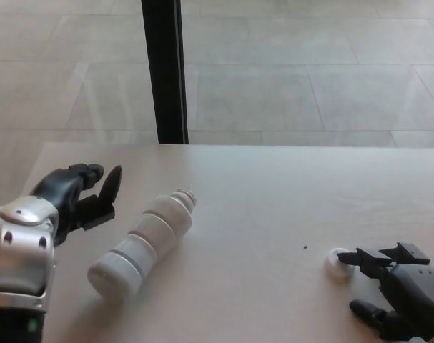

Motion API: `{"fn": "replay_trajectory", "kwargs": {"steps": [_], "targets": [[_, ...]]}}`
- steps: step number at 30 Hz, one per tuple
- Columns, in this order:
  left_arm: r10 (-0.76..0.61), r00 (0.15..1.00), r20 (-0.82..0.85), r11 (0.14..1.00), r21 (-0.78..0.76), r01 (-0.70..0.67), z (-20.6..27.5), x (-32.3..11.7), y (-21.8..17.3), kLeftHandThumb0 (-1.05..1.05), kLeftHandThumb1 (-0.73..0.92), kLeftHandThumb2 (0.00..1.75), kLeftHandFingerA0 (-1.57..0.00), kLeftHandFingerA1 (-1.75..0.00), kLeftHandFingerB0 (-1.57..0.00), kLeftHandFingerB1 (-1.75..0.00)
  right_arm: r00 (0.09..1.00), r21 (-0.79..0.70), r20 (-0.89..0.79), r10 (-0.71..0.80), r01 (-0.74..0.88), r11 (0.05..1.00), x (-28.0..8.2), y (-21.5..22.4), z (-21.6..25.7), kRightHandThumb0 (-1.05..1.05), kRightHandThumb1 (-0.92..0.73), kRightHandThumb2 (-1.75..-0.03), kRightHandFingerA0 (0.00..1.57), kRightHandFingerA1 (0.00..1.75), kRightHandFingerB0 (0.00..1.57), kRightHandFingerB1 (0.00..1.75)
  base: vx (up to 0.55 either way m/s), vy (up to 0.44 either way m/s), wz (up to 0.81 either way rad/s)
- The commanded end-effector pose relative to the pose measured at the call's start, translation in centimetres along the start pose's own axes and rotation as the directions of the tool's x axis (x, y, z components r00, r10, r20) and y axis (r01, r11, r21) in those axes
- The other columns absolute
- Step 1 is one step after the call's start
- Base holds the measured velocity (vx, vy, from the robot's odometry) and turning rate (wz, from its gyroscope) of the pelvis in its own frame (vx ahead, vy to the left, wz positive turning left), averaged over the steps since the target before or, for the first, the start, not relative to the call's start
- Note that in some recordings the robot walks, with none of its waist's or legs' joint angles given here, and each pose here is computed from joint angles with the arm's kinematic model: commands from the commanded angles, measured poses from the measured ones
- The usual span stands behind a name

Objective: The robot uses its left hand to to lift the bottle kept on the middle of the desk and tilts it towards its right hand. It then uses its right hand to rotate its cap to open it and places the bottle and cap back on the desk

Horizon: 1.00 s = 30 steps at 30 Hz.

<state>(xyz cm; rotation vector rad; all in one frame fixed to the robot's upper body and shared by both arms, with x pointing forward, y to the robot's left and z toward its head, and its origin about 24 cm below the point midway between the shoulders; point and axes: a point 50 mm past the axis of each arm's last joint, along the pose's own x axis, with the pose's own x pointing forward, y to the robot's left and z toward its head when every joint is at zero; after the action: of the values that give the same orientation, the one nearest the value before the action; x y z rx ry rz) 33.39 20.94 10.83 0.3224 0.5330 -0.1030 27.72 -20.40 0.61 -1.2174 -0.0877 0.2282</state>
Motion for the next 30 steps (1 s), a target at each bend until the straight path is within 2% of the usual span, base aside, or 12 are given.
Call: {"fn": "replay_trajectory", "kwargs": {"steps": [1, 5, 6, 11, 12, 14, 15, 21, 23, 25, 26, 30], "targets": [[-0.012, 1.000, -0.021, 0.996, -0.091, 0.010, -1.7, 0.0, 0.3, -1.05, 0.81, 1.20, 0.00, -0.30, 0.00, -0.03, 0.993, 0.057, -0.081, 0.089, -0.084, 0.995, -1.7, 1.5, -1.9, -0.45, -0.65, -0.58, 0.22, 1.02, 0.42, 0.48, 0.00, 0.000, 0.00], [-0.015, 0.999, -0.029, 0.997, -0.081, 0.013, -3.1, -0.8, 1.2, -0.97, 0.92, 0.82, 0.00, 0.00, 0.00, 0.00, 0.989, 0.029, -0.138, 0.058, -0.055, 0.998, -2.1, -0.6, -2.8, -0.57, -0.51, -0.90, 0.33, 0.77, 0.35, 0.55, 0.00, 0.000, 0.00], [0.012, 0.999, -0.042, 0.996, -0.085, -0.016, -4.3, -1.5, 2.0, -1.05, 0.83, 1.24, 0.00, -0.24, 0.00, -0.01, 0.986, 0.041, -0.168, -0.006, 0.013, 0.999, -2.1, -2.8, -3.8, -0.67, -0.57, -0.91, 0.25, 0.76, 0.14, 0.47, 0.00, 0.000, 0.00], [0.078, 0.996, -0.049, 0.937, -0.337, -0.090, -8.1, -3.7, 4.7, -1.03, 0.76, 1.16, 0.00, -0.25, 0.00, -0.01, 0.967, 0.184, -0.215, -0.133, 0.174, 0.967, -3.1, -9.6, -5.7, -0.89, -0.64, -1.01, 0.01, 0.22, 0.00, 0.13, 0.00, 0.000, 0.00], [0.113, 0.992, -0.056, 0.923, -0.362, -0.126, -9.7, -4.6, 6.0, -0.98, 0.91, 0.68, 0.00, 0.00, 0.00, 0.00, 0.953, 0.218, -0.231, -0.194, 0.245, 0.945, -3.8, -11.9, -6.6, -0.97, -0.68, -1.00, 0.00, 0.12, 0.00, 0.00, 0.00, 0.000, 0.00], [0.148, 0.987, -0.059, 0.917, -0.367, -0.159, -11.4, -5.7, 7.5, -0.96, 0.92, 0.70, 0.00, 0.00, 0.00, 0.00, 0.929, 0.254, -0.267, -0.255, 0.323, 0.911, -4.7, -14.6, -7.4, -0.94, -0.67, -0.98, 0.00, 0.12, 0.00, 0.00, 0.00, 0.000, 0.00], [0.188, 0.981, -0.056, 0.896, -0.398, -0.195, -12.1, -6.1, 8.3, -1.02, 0.75, 1.15, 0.00, -0.27, 0.00, -0.05, 0.913, 0.231, -0.283, -0.292, 0.361, 0.903, -5.5, -16.1, -8.1, -0.96, -0.68, -1.00, 0.00, 0.15, 0.00, 0.00, 0.00, 0.000, 0.00], [0.366, 0.918, -0.151, 0.774, -0.498, -0.391, -16.8, -10.8, 13.8, -1.04, 0.70, 1.15, 0.00, -0.24, 0.00, -0.06, 0.761, 0.246, -0.419, -0.495, 0.620, 0.745, -12.0, -24.4, -11.7, -0.83, -0.60, -0.91, 0.00, 0.20, 0.02, 0.07, 0.00, 0.000, 0.00], [0.405, 0.901, -0.158, 0.715, -0.560, -0.419, -17.7, -11.6, 14.8, -1.05, 0.75, 0.70, 0.00, 0.00, 0.00, -0.42, 0.716, 0.226, -0.454, -0.530, 0.668, 0.709, -13.5, -25.4, -12.3, -0.75, -0.58, -0.75, 0.00, 0.01, 0.01, 0.11, 0.00, 0.000, 0.00], [0.437, 0.888, -0.145, 0.635, -0.649, -0.419, -18.8, -13.2, 15.7, -1.05, 0.58, 1.10, 0.00, -0.18, -0.03, -0.31, 0.612, 0.178, -0.544, -0.574, 0.752, 0.634, -16.0, -26.5, -13.8, -0.94, -0.63, -0.97, 0.00, 0.20, 0.11, 0.09, 0.00, 0.000, 0.00], [0.452, 0.883, -0.125, 0.618, -0.670, -0.411, -19.2, -13.8, 15.9, -1.05, 0.75, 0.66, 0.00, -0.02, -0.02, -0.75, 0.574, 0.157, -0.578, -0.581, 0.776, 0.610, -16.8, -26.6, -14.4, -0.86, -0.59, -1.00, 0.00, 0.28, 0.00, 0.19, 0.00, 0.000, 0.00], [0.568, 0.802, -0.182, 0.373, -0.812, -0.448, -23.4, -16.9, 17.3, -1.05, 0.76, 0.69, 0.00, 0.00, 0.00, -0.35, 0.327, 0.042, -0.764, -0.556, 0.886, 0.462, -22.3, -25.0, -18.1, -0.75, -0.70, -0.73, 0.00, 0.04, 0.04, 0.26, 0.00, 0.000, 0.00]]}}
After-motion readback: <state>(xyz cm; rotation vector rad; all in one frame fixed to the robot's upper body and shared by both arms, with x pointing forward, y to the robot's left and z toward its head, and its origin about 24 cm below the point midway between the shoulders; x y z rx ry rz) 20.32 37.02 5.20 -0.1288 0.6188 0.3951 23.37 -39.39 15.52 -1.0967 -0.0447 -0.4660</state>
